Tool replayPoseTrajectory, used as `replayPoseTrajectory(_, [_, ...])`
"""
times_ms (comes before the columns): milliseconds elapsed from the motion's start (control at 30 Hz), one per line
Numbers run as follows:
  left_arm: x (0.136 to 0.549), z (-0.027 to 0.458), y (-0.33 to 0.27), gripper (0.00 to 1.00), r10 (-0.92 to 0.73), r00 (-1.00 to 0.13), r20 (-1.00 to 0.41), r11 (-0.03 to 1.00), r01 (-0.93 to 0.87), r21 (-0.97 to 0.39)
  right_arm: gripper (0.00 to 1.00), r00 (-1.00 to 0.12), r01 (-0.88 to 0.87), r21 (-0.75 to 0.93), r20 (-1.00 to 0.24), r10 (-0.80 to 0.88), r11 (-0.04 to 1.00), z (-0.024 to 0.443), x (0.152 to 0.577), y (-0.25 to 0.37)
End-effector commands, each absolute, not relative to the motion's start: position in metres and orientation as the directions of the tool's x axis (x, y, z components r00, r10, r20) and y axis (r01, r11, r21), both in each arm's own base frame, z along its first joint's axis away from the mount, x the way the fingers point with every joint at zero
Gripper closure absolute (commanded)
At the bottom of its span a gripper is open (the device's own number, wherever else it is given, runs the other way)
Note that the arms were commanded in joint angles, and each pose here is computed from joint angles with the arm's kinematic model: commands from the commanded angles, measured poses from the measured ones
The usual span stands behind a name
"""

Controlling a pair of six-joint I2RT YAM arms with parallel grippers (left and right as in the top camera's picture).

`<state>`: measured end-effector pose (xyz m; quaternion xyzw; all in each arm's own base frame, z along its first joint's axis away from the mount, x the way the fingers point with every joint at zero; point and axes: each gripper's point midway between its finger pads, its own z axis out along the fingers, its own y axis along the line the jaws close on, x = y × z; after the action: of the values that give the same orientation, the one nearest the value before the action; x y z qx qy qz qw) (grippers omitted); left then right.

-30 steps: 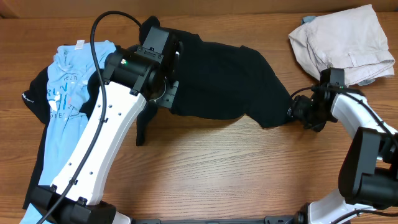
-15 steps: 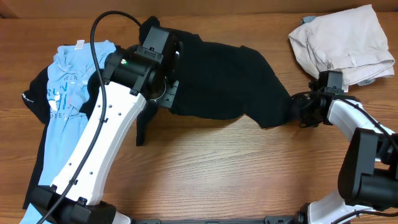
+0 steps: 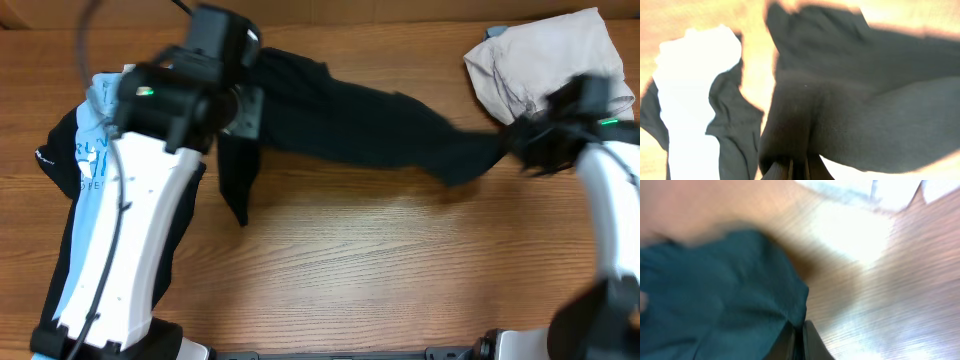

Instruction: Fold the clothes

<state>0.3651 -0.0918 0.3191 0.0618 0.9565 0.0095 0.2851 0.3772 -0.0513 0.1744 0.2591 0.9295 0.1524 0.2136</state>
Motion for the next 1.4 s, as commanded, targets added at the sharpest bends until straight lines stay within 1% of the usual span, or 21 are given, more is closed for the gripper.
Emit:
replayPoseTrajectory(0, [0.365, 0.376, -0.067, 0.96, 0.07, -0.75, -0.658, 0.998, 0.054, 0.045, 0.96, -0.634, 0.345, 0.408, -0.563, 0.53, 0.845, 0.311, 0.362, -0.076])
replayPoseTrajectory(100, [0.359, 0.392, -0.052, 0.96, 0.074, -0.732, -0.678, 0.997, 0.042, 0.064, 0.96, -0.561, 0.348, 0.389, -0.643, 0.522, 0.853, 0.369, 0.337, -0.088])
replayPoseTrajectory(167, [0.356, 0.395, -0.037, 0.96, 0.058, -0.735, -0.676, 0.996, -0.001, 0.087, 0.96, -0.517, 0.366, 0.374, -0.68, 0.52, 0.852, 0.396, 0.319, -0.095])
replayPoseTrajectory(233, [0.351, 0.393, -0.02, 0.96, 0.043, -0.75, -0.66, 0.991, -0.05, 0.121, 0.96, -0.487, 0.376, 0.357, -0.709, 0.51, 0.855, 0.415, 0.304, -0.1])
replayPoseTrajectory(333, [0.346, 0.39, -0.002, 0.96, 0.017, -0.768, -0.64, 0.984, -0.101, 0.147, 0.96, -0.454, 0.401, 0.354, -0.724, 0.519, 0.845, 0.428, 0.288, -0.105])
replayPoseTrajectory(467, [0.347, 0.391, 0.009, 0.96, -0.008, -0.765, -0.644, 0.981, -0.132, 0.144, 0.96, -0.46, 0.422, 0.354, -0.71, 0.534, 0.835, 0.425, 0.278, -0.105])
replayPoseTrajectory(600, [0.347, 0.389, -0.001, 0.96, -0.009, -0.769, -0.64, 0.99, -0.095, 0.101, 0.96, -0.516, 0.433, 0.341, -0.665, 0.54, 0.834, 0.409, 0.273, -0.103])
replayPoseTrajectory(733, [0.345, 0.384, -0.028, 0.96, -0.007, -0.784, -0.62, 1.0, 0.006, -0.019, 0.96, -0.564, 0.442, 0.33, -0.62, 0.544, 0.834, 0.396, 0.27, -0.101])
replayPoseTrajectory(900, [0.325, 0.376, -0.067, 0.96, 0.012, -0.836, -0.549, 0.969, 0.145, -0.199, 0.96, -0.61, 0.453, 0.324, -0.567, 0.554, 0.831, 0.38, 0.272, -0.101])
replayPoseTrajectory(967, [0.311, 0.377, -0.09, 0.96, 0.049, -0.854, -0.518, 0.922, 0.238, -0.305, 0.96, -0.631, 0.441, 0.322, -0.552, 0.544, 0.838, 0.374, 0.276, -0.102])
replayPoseTrajectory(1033, [0.303, 0.386, -0.112, 0.96, 0.074, -0.848, -0.526, 0.857, 0.323, -0.4, 0.96, -0.644, 0.446, 0.321, -0.532, 0.549, 0.835, 0.367, 0.28, -0.104])
replayPoseTrajectory(1100, [0.292, 0.399, -0.133, 0.96, 0.105, -0.831, -0.547, 0.768, 0.416, -0.486, 0.96, -0.657, 0.454, 0.321, -0.509, 0.556, 0.831, 0.359, 0.283, -0.106])
replayPoseTrajectory(1167, [0.284, 0.409, -0.147, 0.96, 0.125, -0.814, -0.567, 0.69, 0.482, -0.54, 0.96, -0.67, 0.452, 0.319, -0.494, 0.554, 0.833, 0.353, 0.286, -0.107])
replayPoseTrajectory(1300, [0.271, 0.427, -0.165, 0.96, 0.151, -0.78, -0.608, 0.55, 0.577, -0.604, 0.96, -0.683, 0.443, 0.32, -0.485, 0.546, 0.838, 0.35, 0.289, -0.107])
replayPoseTrajectory(1333, [0.268, 0.431, -0.168, 0.96, 0.155, -0.772, -0.617, 0.524, 0.593, -0.611, 0.96, -0.683, 0.442, 0.32, -0.486, 0.546, 0.838, 0.35, 0.289, -0.107])
replayPoseTrajectory(1367, [0.269, 0.429, -0.167, 0.96, 0.157, -0.77, -0.618, 0.532, 0.593, -0.604, 0.96, -0.682, 0.442, 0.32, -0.486, 0.546, 0.838, 0.35, 0.29, -0.107])
